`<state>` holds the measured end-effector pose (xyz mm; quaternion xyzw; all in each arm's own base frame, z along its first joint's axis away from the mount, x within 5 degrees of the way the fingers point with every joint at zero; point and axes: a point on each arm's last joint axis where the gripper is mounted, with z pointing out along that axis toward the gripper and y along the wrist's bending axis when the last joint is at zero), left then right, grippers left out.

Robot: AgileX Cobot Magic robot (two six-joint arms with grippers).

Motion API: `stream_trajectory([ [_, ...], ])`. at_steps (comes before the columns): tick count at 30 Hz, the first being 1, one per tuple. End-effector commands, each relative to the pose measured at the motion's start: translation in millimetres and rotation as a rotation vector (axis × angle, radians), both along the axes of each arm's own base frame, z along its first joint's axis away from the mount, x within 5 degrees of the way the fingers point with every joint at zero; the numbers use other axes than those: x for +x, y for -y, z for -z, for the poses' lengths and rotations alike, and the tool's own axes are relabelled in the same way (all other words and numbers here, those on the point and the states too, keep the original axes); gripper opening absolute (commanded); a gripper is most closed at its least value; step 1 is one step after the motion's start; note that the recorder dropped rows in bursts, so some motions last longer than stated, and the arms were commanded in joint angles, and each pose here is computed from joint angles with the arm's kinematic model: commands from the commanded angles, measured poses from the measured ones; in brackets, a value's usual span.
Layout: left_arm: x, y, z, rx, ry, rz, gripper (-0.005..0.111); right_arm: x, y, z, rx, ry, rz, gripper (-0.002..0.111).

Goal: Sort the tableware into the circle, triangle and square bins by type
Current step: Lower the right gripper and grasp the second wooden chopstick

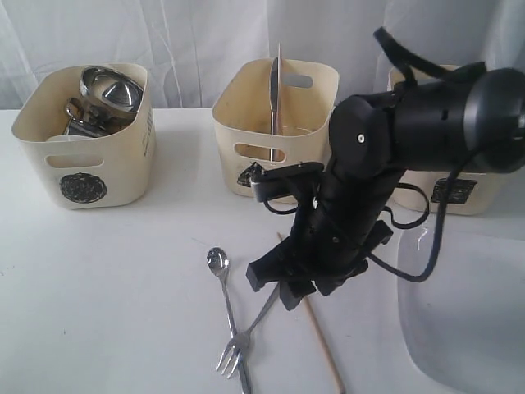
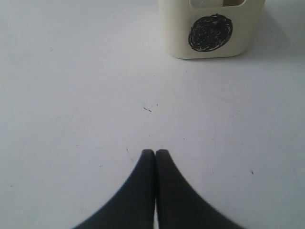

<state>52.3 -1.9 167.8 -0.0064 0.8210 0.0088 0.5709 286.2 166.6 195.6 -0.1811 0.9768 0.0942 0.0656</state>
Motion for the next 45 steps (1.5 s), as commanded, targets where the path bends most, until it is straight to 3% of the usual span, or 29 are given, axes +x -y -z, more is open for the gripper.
stream_trajectory([
  [1,-0.1,0.2,0.6,-0.006,0.004,-0.001,0.001,4.7,-1.5,24.7,-0.033,-0.041,-0.012,0.047],
  [5,-0.1,0.2,0.6,-0.006,0.004,-0.001,0.001,10.2,-3.9,40.4,-0.039,-0.043,-0.006,0.041],
  [11,-0.1,0.2,0.6,-0.006,0.004,-0.001,0.001,18.0,-5.6,50.2,-0.033,0.0,0.047,0.04],
  [18,-0.1,0.2,0.6,-0.006,0.004,-0.001,0.001,24.4,1.6,70.5,-0.143,0.016,0.047,0.04],
  [23,-0.1,0.2,0.6,-0.006,0.004,-0.001,0.001,25.8,3.5,80.1,-0.177,0.008,0.049,0.026],
  [29,-0.1,0.2,0.6,-0.006,0.004,-0.001,0.001,26.5,2.3,96.3,-0.181,-0.02,0.069,0.0],
  [36,-0.1,0.2,0.6,-0.006,0.004,-0.001,0.001,26.0,-2.2,109.2,-0.139,-0.057,0.124,0.0],
  [41,-0.1,0.2,0.6,-0.006,0.004,-0.001,0.001,16.5,-1.0,86.5,-0.136,-0.112,0.064,0.0],
  [45,-0.1,0.2,0.6,-0.006,0.004,-0.001,0.001,9.4,0.7,23.3,-0.079,-0.039,0.013,0.0],
])
